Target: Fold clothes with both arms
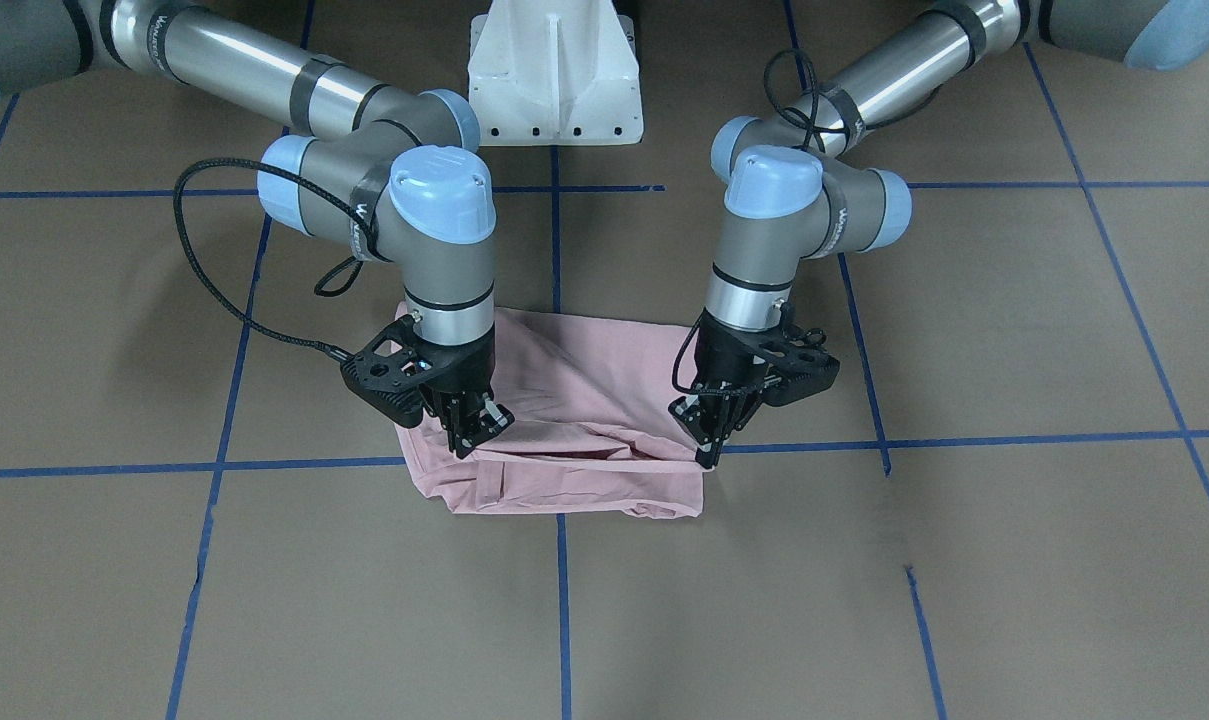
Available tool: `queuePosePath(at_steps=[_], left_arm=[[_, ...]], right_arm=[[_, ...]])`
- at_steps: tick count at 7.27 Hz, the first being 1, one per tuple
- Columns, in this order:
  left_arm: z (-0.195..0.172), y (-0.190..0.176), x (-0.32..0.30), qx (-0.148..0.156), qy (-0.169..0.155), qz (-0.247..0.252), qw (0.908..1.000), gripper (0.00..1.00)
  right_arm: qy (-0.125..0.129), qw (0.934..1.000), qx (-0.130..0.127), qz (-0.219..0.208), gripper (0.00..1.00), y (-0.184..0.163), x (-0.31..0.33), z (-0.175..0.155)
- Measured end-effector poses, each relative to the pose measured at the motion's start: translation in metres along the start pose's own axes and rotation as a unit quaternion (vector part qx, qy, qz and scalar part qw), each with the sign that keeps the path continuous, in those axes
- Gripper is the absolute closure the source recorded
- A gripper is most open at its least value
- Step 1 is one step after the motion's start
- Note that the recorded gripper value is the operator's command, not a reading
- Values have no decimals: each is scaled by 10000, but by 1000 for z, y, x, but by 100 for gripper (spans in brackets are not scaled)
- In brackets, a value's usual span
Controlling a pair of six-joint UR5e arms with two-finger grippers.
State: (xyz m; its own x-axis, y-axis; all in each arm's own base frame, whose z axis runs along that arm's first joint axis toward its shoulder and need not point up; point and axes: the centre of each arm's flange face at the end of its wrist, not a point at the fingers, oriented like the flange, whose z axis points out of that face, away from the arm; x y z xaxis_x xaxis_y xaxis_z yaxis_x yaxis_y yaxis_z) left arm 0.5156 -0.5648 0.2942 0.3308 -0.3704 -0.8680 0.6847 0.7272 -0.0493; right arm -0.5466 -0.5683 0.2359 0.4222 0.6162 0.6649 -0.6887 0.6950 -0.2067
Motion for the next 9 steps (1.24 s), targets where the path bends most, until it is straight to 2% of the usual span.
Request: queuePosePath(at_steps=[1,3,5,6,7,8,9], left_arm=[[16,-12,-4,159,-15,100,9998,30],[23,-41,-7,393,-22,118,9992,29],[19,-65,-14,499,40,81,9987,29],[14,-79,-27,485,86,162,9987,29],[7,-100,-45,415,82,488,9979,29],[-4,-133,-71,346,33,1003,9944,29],[-21,-175,-104,232,-39,1636,9862,28]], right_arm=[[-10,9999,43,-118,0,-13,-5,17],[-17,9993,50,-366,0,-55,-12,20],[-49,9988,-105,-473,0,-90,-5,10],[-33,9975,-140,-687,0,-110,11,10],[33,9943,-197,-1049,0,-137,36,14],[101,9886,-382,-1452,0,-170,66,15],[122,9811,-630,-1824,0,-213,99,12]])
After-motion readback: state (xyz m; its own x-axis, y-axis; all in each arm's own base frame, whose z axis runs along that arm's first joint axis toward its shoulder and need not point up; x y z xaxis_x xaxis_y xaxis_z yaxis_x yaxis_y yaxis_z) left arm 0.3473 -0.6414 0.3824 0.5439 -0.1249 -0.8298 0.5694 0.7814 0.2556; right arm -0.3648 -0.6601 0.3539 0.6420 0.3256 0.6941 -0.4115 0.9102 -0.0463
